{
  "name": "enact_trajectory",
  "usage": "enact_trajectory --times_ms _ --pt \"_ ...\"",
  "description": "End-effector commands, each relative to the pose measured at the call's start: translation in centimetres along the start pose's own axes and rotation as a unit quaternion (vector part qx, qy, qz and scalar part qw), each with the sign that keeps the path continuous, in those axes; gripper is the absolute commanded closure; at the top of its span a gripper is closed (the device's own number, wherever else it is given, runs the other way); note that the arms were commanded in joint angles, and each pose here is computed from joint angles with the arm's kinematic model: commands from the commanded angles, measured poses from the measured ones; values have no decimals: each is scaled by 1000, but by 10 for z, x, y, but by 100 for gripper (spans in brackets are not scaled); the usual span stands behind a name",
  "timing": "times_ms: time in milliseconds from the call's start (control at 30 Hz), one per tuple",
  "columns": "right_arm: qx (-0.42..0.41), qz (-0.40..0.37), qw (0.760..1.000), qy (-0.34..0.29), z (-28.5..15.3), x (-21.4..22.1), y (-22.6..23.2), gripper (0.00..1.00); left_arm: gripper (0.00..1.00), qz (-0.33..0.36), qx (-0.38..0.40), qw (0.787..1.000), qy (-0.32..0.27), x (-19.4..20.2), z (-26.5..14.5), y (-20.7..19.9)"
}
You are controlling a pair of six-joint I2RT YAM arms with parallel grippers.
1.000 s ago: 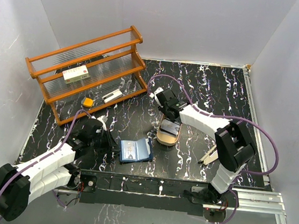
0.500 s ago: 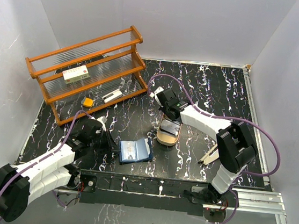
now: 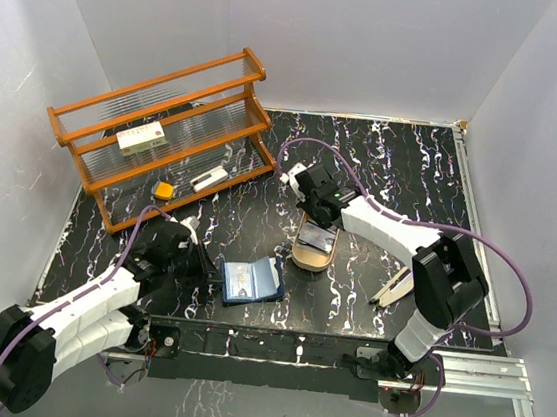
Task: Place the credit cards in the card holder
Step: Pick up the credit card from the storage box.
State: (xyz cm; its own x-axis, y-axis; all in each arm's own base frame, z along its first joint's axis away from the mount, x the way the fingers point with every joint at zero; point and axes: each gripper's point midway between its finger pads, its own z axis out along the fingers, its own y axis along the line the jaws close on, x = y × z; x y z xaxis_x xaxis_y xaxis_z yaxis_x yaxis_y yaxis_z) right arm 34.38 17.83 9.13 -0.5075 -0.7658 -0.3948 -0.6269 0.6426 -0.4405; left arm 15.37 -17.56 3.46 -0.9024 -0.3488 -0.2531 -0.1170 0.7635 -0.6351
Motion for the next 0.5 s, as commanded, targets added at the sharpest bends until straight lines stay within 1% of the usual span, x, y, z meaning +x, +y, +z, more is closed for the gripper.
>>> enact_trajectory --times_ms 0,67,200,300,467 --pt "-11 24 998 -51 -27 -22 -6 100 91 5 7 1000 2 -6 -6 -12" --pt "-17 28 998 -50 -30 -21 -4 100 86 -1 5 1000 -4 -8 -7 -13" --pt "-17 45 998 -46 -35 -18 -5 100 73 -9 5 1000 -16 -14 -9 -17" --pt "-18 56 997 -45 -43 -19 -7 100 66 -14 -3 999 -29 -21 -14 -20" --pt "-24 90 994 -63 -64 -29 -12 100 56 -17 -9 999 -48 -34 -26 -31"
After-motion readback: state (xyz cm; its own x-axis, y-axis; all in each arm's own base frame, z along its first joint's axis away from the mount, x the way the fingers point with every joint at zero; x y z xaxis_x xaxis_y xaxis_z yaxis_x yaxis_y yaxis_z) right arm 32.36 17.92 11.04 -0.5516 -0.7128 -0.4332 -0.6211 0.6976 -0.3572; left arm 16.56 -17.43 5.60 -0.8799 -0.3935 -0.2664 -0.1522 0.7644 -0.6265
